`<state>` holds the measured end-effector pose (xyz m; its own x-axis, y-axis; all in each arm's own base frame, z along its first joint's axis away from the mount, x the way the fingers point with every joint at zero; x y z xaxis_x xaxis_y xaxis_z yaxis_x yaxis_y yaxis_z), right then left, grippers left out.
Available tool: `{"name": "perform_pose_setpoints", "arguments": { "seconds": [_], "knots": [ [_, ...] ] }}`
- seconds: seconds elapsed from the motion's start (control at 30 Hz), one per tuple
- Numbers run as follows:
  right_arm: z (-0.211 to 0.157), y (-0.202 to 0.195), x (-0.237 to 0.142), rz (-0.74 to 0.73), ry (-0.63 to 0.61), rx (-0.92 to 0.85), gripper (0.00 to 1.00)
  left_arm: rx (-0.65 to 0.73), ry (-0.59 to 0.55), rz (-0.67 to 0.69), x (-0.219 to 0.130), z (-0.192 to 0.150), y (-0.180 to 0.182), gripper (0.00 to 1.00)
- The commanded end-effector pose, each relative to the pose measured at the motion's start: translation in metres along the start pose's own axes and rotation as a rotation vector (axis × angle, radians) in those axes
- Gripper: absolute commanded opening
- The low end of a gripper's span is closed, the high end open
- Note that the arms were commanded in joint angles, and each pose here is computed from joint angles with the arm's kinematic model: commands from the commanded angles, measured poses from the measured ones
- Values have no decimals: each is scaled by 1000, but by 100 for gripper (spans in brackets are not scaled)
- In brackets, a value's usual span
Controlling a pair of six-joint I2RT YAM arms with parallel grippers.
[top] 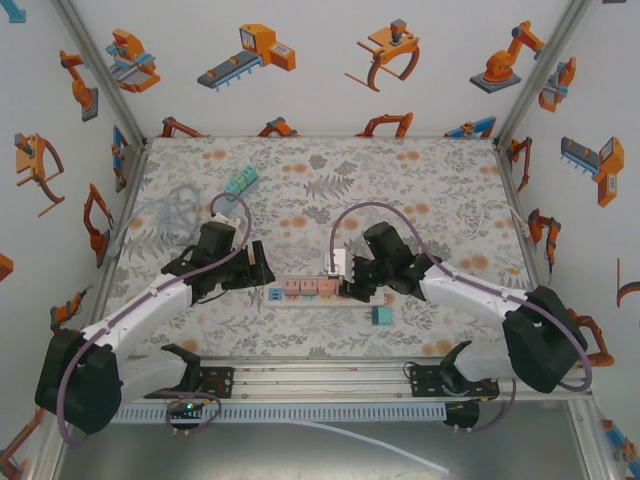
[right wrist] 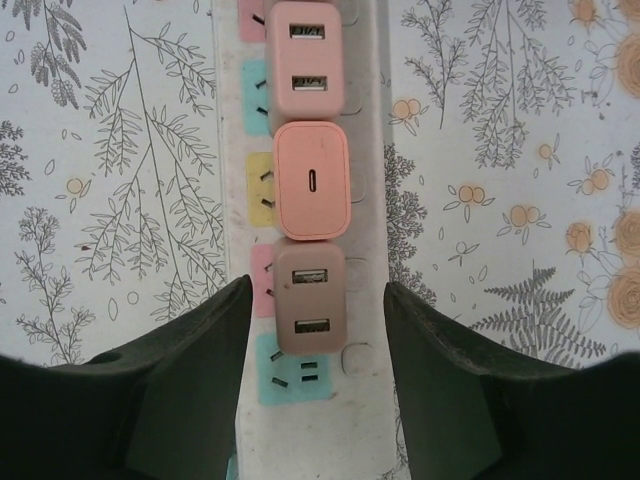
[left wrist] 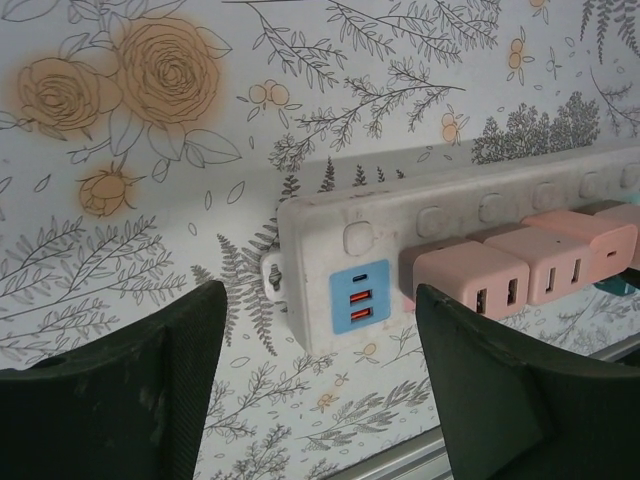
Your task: Pull the plug off the socket
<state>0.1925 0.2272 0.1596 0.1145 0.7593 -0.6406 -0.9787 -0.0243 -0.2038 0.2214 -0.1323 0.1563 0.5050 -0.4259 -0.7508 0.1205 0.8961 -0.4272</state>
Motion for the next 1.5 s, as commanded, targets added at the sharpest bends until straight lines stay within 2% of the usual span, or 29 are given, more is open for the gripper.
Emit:
{"name": "perform_pose_setpoints", "arguments": {
  "seconds": [0.0, 0.23, 0.6, 0.83, 1.03, 1.2, 1.47],
  "knots": [
    [4, -1, 5, 23, -40, -23, 47, -26, 16, -53, 10, -1, -3, 69],
    [3, -2, 8, 28, -34, -21, 37, -46, 115, -56, 30, -10, -4, 64],
    [2, -3, 7, 19, -23, -21, 30, -18, 202, 29, 43, -28, 0, 51],
    [9, -7, 7, 26, -35, -24, 27, 48, 264, 150, 45, -36, 6, 49],
    [18, -12, 2, 23, -44, -29, 20, 65, 273, 206, 47, -41, 11, 49],
    [27, -12, -5, 16, -75, -44, 18, 75, 257, 259, 45, -40, 14, 48],
    [32, -11, -14, -5, -75, -54, 16, 78, 217, 270, 38, -36, 13, 48]
  ]
}}
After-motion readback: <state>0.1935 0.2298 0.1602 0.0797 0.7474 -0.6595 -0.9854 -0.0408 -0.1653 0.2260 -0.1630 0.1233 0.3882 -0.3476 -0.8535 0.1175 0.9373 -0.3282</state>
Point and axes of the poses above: each hand's point on the last joint's axis, 136 mm out from that joint toward the fingers, its own x axis out along the fingers, its own y axis along the line the jaws close on, z = x × y, the point moved 8 cm from there along -x, back along the fingers, and after that the axes turned 2 degrees about -x, right-handed, at the moved point
